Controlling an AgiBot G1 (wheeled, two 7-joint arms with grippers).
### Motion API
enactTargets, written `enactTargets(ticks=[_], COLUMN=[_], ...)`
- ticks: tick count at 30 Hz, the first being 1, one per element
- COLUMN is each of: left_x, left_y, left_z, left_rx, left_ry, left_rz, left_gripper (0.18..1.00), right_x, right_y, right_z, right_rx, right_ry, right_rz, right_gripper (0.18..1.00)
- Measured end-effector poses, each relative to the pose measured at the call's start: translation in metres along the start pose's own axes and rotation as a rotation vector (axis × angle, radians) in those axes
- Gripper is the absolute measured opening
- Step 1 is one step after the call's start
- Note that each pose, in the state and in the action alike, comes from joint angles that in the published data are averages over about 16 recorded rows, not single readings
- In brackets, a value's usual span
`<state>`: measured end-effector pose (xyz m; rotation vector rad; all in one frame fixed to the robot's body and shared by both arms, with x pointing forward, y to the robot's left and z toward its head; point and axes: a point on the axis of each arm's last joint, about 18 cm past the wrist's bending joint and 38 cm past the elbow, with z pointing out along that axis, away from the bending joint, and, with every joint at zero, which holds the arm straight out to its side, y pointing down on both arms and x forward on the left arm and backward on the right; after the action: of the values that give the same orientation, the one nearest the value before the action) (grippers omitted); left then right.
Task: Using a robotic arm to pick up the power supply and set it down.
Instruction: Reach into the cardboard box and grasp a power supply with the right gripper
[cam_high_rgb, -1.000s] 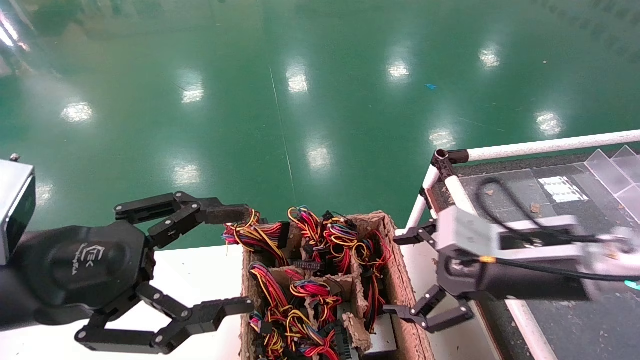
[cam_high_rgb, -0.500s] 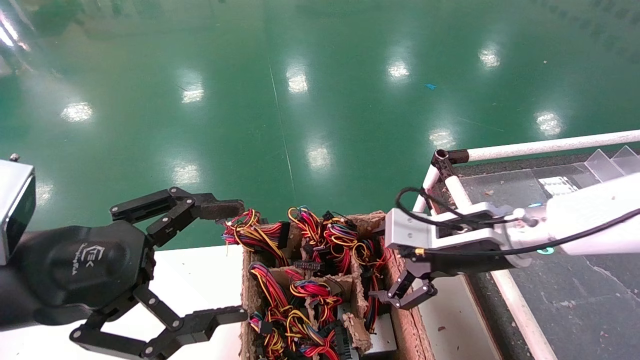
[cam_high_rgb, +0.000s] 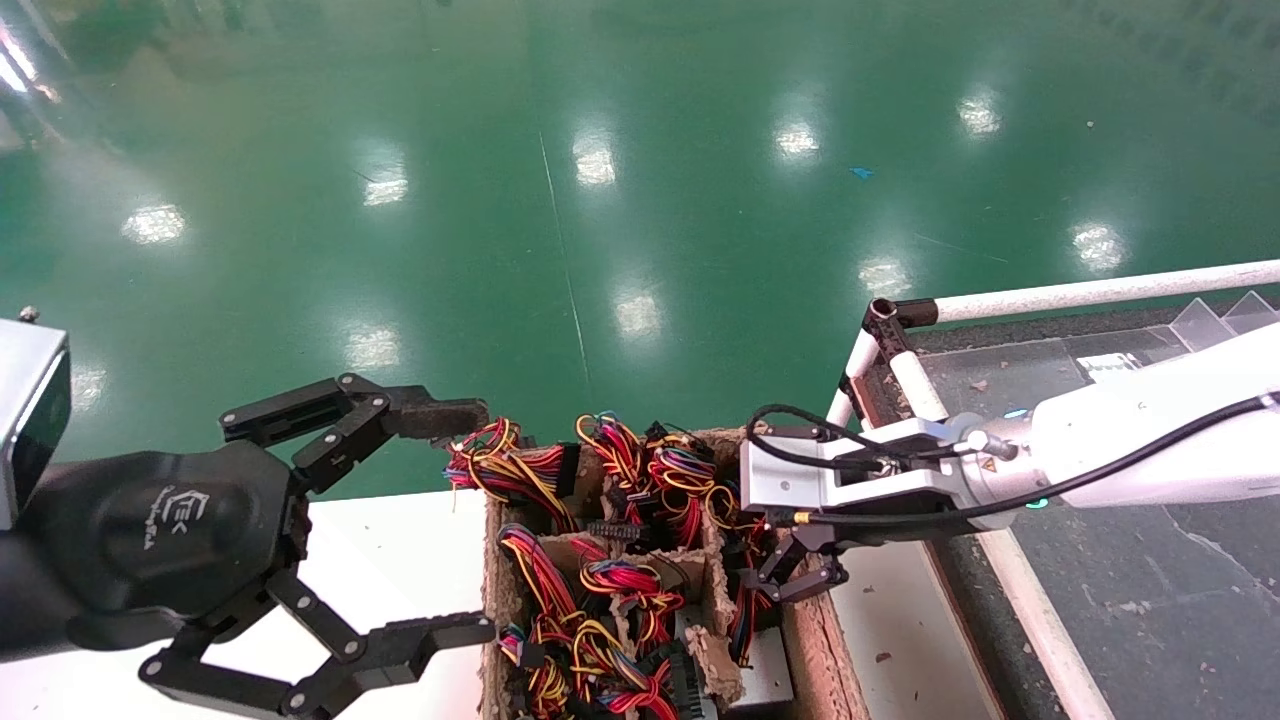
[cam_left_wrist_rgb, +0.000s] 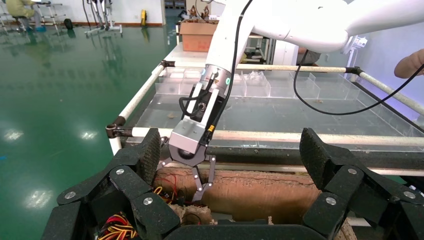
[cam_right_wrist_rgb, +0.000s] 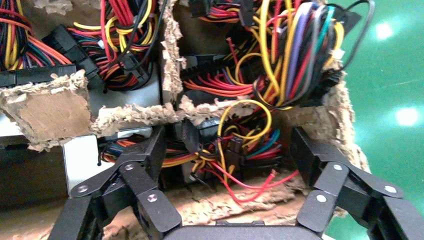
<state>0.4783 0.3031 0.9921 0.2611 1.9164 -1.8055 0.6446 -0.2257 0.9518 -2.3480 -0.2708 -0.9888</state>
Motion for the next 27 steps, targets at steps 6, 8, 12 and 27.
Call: enactTargets(ticks=[6,8,12,27], left_x=[0.000,0.000,0.000,0.000], left_y=[0.000,0.000,0.000,0.000], left_z=[0.000,0.000,0.000,0.000], left_rx=[0.000,0.000,0.000,0.000], left_ry=[0.000,0.000,0.000,0.000], left_rz=[0.000,0.000,0.000,0.000], left_gripper=[1.001,1.001,1.001,1.001], right_x=[-0.001,-0.001,-0.001,-0.003], right_y=[0.001,0.001,0.001,0.004], right_z=[0.005,0.006,0.008,0.011], right_rx=[-0.018,-0.021,-0.028,-0.038], right_ry=[0.004,0.007,0.013,0.027], right_rz=[-0.009,-0.011,-0.015,-0.019], right_gripper=[0.821,0.793,0.705,0.366])
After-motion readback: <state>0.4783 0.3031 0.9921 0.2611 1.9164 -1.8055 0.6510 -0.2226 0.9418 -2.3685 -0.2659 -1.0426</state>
